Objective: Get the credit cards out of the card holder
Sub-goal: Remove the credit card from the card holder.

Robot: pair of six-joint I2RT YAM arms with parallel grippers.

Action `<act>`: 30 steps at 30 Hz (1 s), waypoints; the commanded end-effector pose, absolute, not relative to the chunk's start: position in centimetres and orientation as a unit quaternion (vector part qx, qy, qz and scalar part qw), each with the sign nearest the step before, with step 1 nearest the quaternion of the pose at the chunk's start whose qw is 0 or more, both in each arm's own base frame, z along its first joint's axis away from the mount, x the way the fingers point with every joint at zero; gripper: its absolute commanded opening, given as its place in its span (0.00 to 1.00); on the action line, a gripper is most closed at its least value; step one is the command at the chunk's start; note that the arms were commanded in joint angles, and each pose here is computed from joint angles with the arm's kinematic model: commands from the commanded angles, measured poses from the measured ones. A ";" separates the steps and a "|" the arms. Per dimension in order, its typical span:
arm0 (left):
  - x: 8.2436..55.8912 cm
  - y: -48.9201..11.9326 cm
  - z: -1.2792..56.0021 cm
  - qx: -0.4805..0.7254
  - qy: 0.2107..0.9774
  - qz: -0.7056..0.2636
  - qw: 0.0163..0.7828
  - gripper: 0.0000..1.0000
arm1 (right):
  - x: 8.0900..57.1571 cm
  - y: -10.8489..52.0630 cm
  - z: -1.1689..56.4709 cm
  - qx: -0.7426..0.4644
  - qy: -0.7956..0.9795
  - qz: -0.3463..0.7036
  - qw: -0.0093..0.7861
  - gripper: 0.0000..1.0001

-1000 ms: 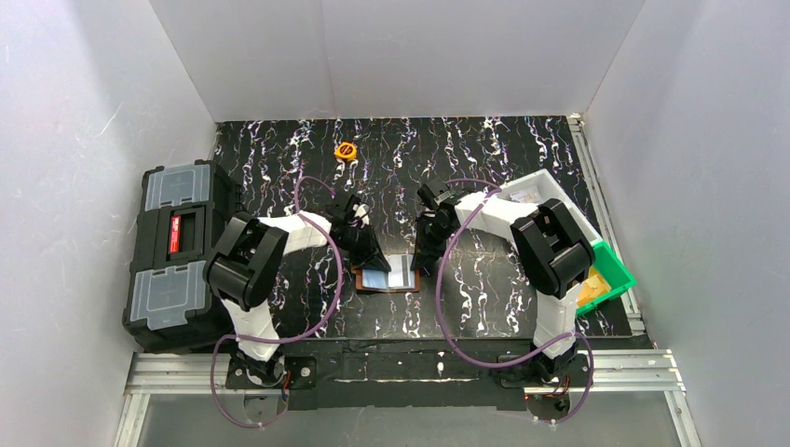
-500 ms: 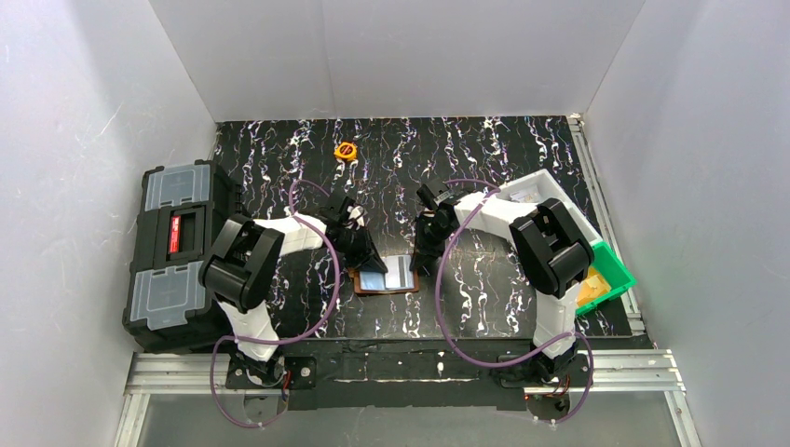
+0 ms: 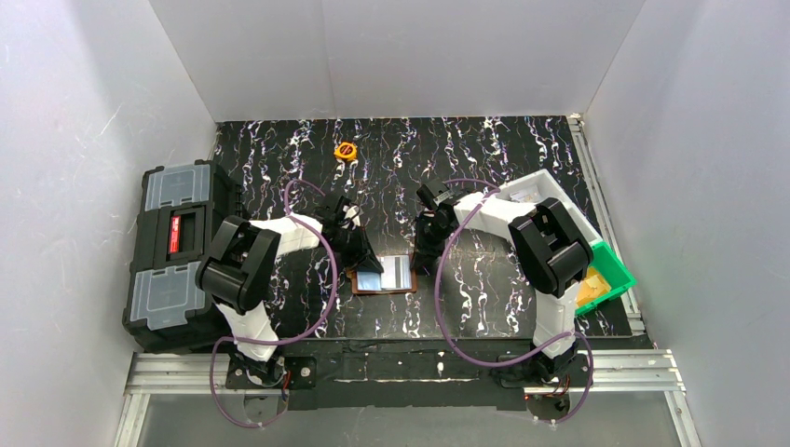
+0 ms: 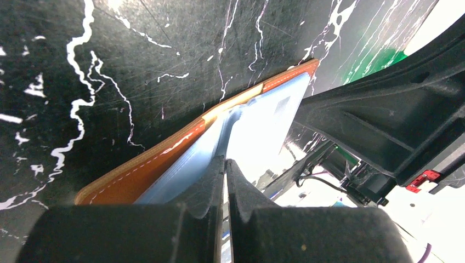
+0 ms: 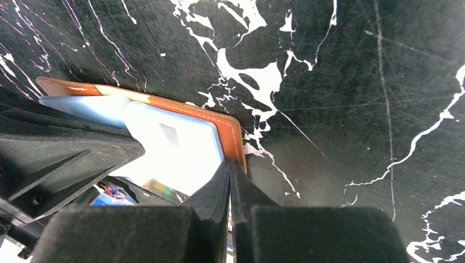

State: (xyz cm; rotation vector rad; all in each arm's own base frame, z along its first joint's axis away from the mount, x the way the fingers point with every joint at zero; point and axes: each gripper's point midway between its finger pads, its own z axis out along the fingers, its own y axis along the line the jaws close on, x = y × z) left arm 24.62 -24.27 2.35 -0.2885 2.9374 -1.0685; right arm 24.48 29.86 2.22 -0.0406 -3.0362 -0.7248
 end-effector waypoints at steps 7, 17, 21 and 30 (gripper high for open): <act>23.6 -22.6 1.7 -0.096 0.946 -0.309 -0.003 0.00 | 24.9 28.5 1.9 0.003 -0.980 -0.197 -0.022 0.36; 23.8 -22.8 1.8 -0.097 0.945 -0.312 -0.007 0.00 | 25.5 29.7 3.9 0.017 -0.977 -0.207 -0.042 0.47; 23.8 -22.8 1.9 -0.097 0.945 -0.312 -0.005 0.00 | 25.5 30.1 4.3 0.023 -0.977 -0.209 -0.048 0.48; 24.0 -23.0 2.1 -0.096 0.944 -0.316 -0.004 0.00 | 24.7 31.9 3.6 0.059 -0.979 -0.189 -0.044 0.51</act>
